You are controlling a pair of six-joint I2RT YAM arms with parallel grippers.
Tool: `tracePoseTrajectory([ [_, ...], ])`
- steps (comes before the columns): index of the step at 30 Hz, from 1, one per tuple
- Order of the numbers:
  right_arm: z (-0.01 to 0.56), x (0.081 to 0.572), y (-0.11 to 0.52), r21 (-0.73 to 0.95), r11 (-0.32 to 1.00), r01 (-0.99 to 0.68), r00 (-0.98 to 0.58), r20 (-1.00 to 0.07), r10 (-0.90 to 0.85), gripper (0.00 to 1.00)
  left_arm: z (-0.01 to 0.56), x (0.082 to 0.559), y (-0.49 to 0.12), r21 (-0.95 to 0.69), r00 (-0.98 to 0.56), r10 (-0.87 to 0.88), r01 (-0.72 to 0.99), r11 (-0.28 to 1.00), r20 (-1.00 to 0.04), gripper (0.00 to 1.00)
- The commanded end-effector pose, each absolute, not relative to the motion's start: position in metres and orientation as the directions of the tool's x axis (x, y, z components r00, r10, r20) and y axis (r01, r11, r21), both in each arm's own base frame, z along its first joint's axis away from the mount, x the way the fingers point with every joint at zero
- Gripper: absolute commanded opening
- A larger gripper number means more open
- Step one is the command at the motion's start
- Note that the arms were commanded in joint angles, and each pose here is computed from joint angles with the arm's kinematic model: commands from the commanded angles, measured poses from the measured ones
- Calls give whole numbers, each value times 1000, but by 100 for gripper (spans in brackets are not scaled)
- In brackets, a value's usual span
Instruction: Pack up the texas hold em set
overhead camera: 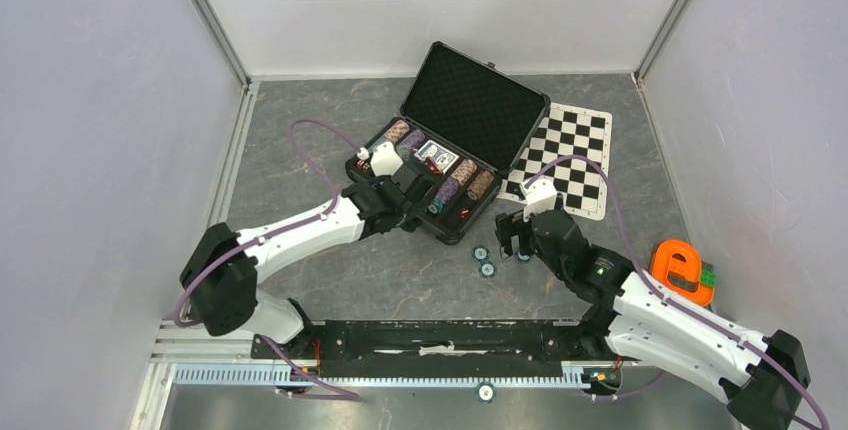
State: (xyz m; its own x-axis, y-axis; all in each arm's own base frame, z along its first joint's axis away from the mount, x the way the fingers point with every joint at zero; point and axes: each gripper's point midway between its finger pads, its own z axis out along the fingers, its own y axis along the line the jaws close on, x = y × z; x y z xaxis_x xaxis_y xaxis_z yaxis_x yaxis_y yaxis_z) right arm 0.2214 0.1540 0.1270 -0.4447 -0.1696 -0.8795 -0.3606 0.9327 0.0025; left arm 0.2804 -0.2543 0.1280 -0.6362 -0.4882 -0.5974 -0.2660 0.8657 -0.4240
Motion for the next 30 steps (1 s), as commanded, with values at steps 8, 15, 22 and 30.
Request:
tracePoseTrajectory([
  [8, 133, 226, 155, -2, 934, -357, -412, -897, -159, 96, 125, 294, -277, -501, -608, -560, -287, 816, -563, 2],
  [15, 135, 227, 154, -11, 933, -359, -406, -899, -167, 96, 118, 296, -281, -506, -607, -574, -305, 807, -549, 4],
  [22, 137, 227, 154, -11, 932, -362, -399, -902, -166, 96, 120, 297, -282, -524, -595, -591, -310, 794, -544, 20],
  [30, 135, 226, 158, -8, 927, -376, -406, -897, -173, 96, 126, 296, -279, -533, -591, -594, -303, 790, -546, 28],
])
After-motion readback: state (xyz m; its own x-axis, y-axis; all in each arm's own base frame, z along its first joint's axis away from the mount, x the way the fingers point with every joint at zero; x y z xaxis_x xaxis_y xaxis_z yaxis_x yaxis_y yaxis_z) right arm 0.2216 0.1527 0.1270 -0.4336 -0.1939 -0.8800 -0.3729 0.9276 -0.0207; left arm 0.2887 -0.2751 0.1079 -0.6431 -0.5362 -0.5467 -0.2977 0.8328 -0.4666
